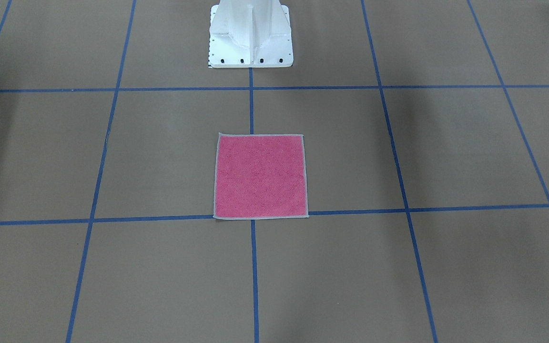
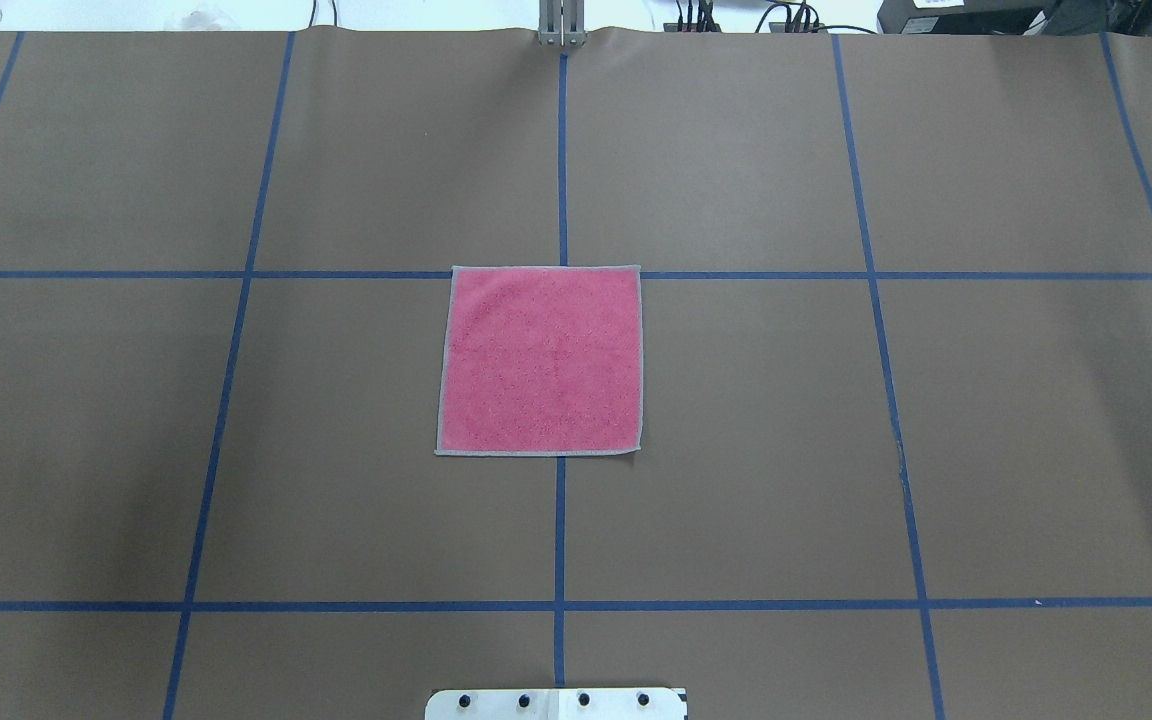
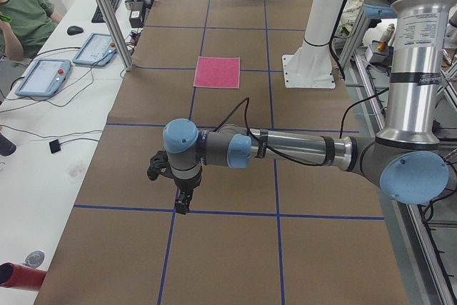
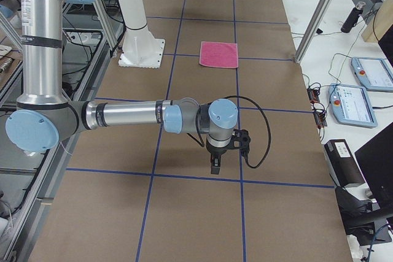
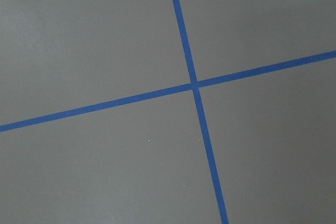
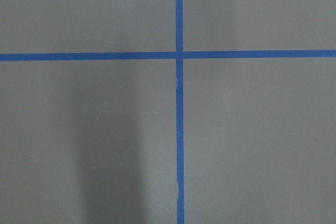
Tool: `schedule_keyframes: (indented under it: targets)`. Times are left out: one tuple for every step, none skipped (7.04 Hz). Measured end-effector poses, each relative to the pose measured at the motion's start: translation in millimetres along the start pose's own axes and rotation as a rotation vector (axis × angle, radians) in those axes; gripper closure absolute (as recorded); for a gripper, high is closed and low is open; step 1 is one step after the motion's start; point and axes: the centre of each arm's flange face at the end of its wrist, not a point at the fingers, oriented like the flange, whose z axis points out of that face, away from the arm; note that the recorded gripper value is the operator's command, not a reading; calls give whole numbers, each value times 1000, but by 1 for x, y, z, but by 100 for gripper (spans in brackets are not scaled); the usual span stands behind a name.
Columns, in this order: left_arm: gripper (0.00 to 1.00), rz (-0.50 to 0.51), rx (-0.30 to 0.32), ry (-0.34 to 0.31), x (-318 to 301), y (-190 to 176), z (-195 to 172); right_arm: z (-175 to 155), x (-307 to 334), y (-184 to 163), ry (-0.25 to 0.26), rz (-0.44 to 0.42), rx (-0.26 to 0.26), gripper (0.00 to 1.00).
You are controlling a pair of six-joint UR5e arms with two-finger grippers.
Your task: Fold towel twice with both arms
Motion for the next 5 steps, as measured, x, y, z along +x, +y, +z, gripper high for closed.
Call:
schedule_keyframes:
  targets:
    - [0, 0, 0, 0, 0, 0, 0, 0, 0, 0, 0, -1, 0, 1]
    - [0, 1, 1, 0, 0, 0, 0, 0, 0, -1, -3, 0, 0, 1]
    - [0, 1, 1, 0, 0, 0, 0, 1, 0, -1, -9, 3, -2, 1]
    - [0, 1, 1, 0, 0, 0, 0, 1, -1, -1, -13, 4, -2, 1]
    - [0, 2, 2, 1, 0, 0, 0, 0, -1, -1, -14, 4, -1, 1]
